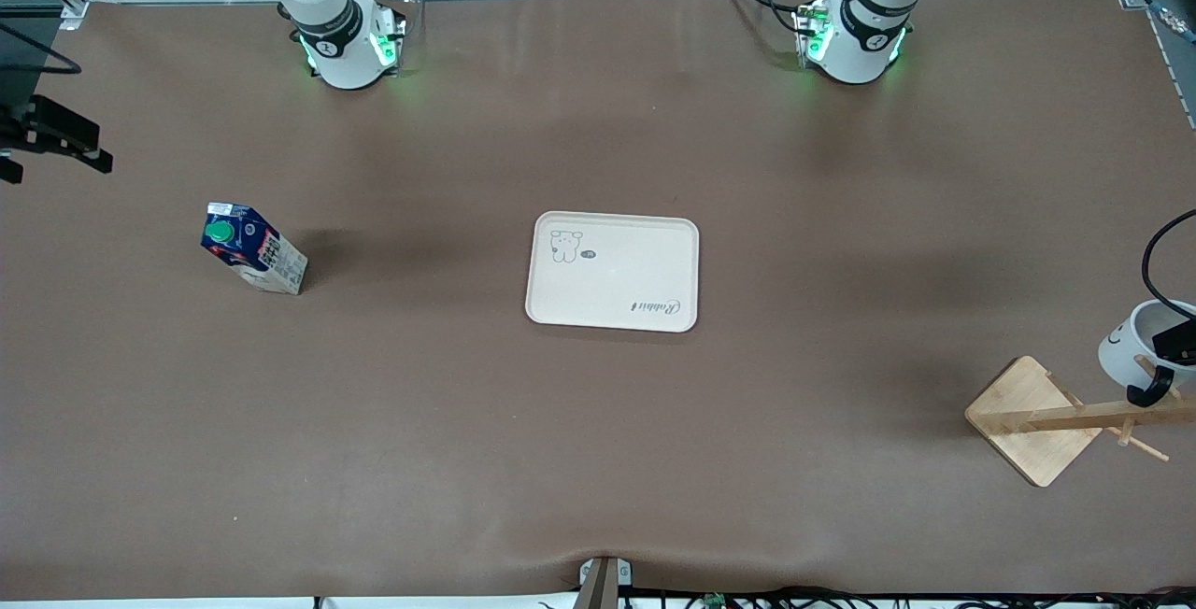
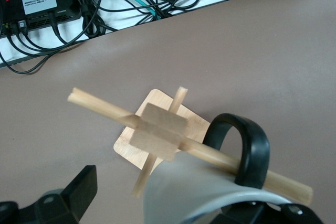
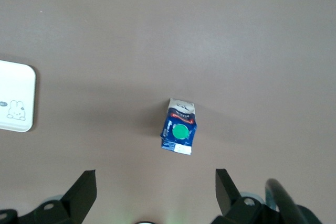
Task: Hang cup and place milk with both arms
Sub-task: 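Hang the mug handle on the wooden stand peg with the left gripper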
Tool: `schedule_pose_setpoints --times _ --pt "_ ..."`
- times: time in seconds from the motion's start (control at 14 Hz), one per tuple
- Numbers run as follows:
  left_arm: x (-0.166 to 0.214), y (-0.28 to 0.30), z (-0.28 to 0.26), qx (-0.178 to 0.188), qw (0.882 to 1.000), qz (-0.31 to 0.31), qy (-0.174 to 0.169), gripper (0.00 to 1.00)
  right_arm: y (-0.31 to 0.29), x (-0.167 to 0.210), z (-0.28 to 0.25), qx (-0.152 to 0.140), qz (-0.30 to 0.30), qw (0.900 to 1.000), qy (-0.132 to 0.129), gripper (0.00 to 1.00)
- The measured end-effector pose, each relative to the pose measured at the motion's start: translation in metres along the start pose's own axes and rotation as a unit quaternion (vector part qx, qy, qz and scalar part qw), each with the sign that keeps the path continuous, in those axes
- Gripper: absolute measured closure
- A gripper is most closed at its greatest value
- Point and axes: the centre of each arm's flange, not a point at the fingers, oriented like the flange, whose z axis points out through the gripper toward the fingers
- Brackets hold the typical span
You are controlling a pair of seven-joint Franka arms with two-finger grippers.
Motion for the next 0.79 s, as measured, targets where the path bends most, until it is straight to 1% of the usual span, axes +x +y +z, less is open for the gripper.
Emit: schedule_pose_setpoints --times 0.14,0.29,0.5,0.79 --pt "-0.002 -0.004 0.001 0.001 1.0 -0.008 0.0 0.0 0.006 -0.02 0.011 0.001 0.011 1.0 -0.004 0.0" --pt "-0.004 -0.007 0.003 0.0 1.0 -0.016 0.0 0.0 0.019 -0.027 0.016 0.002 0.025 1.0 -0.003 0.0" --pt "-0.009 -0.012 0.01 -0.005 1.0 -0.026 -0.002 0.0 0.018 -0.022 0.012 0.0 0.024 1.0 0.004 0.0" --pt "-0.011 -0.014 0.01 -0.007 0.999 -0.032 -0.005 0.0 -0.007 -0.012 0.009 0.0 0.054 0.999 -0.004 0.0"
